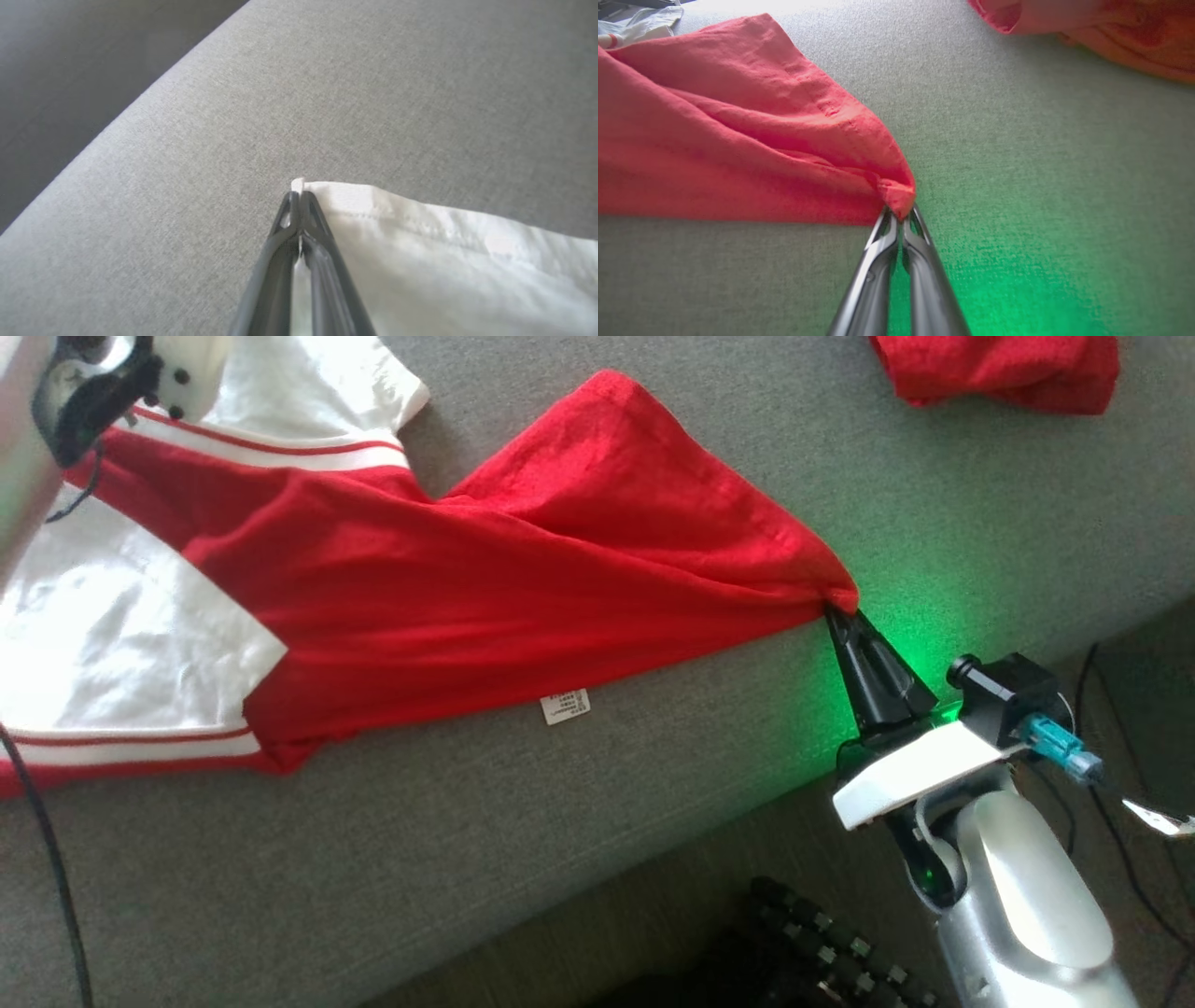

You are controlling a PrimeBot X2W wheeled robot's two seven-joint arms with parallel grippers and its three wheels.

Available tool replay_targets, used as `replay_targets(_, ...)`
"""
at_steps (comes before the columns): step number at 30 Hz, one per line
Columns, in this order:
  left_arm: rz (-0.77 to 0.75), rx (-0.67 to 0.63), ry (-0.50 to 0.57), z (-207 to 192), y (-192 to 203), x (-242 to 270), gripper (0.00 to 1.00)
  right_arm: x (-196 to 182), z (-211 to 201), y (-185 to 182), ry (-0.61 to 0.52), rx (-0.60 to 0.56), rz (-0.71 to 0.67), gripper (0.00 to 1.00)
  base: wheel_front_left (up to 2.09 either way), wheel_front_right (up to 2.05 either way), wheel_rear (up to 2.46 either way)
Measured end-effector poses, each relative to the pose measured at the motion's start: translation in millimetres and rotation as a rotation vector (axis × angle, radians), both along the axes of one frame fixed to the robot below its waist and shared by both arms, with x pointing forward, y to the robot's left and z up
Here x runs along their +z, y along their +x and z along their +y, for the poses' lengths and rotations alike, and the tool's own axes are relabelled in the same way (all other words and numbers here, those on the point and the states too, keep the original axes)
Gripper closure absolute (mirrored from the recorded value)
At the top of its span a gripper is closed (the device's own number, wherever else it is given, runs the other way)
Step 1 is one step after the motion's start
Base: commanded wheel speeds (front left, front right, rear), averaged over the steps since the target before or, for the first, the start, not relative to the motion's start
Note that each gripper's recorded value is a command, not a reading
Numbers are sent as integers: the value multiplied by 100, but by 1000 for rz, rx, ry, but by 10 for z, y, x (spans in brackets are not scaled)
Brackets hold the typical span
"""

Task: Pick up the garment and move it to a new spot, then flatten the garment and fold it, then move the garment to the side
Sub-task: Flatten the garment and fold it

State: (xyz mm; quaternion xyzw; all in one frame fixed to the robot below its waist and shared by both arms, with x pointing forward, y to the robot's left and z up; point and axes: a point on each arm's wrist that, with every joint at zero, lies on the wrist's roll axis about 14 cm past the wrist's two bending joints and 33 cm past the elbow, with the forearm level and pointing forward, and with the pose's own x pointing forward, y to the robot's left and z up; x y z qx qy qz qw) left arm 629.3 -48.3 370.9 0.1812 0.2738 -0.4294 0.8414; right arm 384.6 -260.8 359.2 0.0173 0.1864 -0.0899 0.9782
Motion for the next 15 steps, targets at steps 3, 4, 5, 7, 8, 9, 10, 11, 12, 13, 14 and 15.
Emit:
replay_targets(3, -11, -22, 15, 10, -58, 56, 100, 29, 18, 28, 2, 6, -12, 100, 0, 0, 0)
replay_targets(4, -11, -22, 15, 10, -58, 56, 100, 29, 18, 28, 2, 6, -12, 100, 0, 0, 0)
replay_targets(5, -47, -32, -18, -13, -59, 181, 100, 58, 34, 48, -3, 15, -21, 100, 0, 0, 0)
replay_targets(7, -101, -42, -77, -58, -60, 369, 100, 103, 48, 75, 1, 18, -38, 100, 0, 0, 0)
replay_targets(8, -128, -45, -106, -79, -64, 474, 100, 132, 51, 91, 14, 12, -51, 100, 0, 0, 0)
replay_targets(9, -160, -48, -132, -83, -63, 588, 100, 171, 45, 109, 40, -5, -71, 100, 0, 0, 0)
replay_targets(10, -197, -51, -160, -86, -63, 718, 100, 210, 49, 128, 51, -8, -86, 100, 0, 0, 0)
replay_targets(11, -233, -52, -186, -82, -62, 858, 100, 253, 57, 151, 57, -7, -98, 100, 0, 0, 0)
replay_targets(12, -273, -52, -214, -70, -59, 1011, 100, 309, 61, 185, 71, -11, -114, 100, 0, 0, 0)
replay_targets(13, -317, -52, -241, -55, -55, 1183, 100, 389, 55, 240, 78, -12, -133, 100, 0, 0, 0)
replay_targets(14, -359, -52, -266, -35, -61, 1351, 100, 504, 54, 319, 78, -6, -160, 100, 0, 0, 0)
replay_targets(15, -405, -57, -284, -11, -75, 1509, 100, 636, 64, 411, 77, 6, -189, 100, 0, 0, 0)
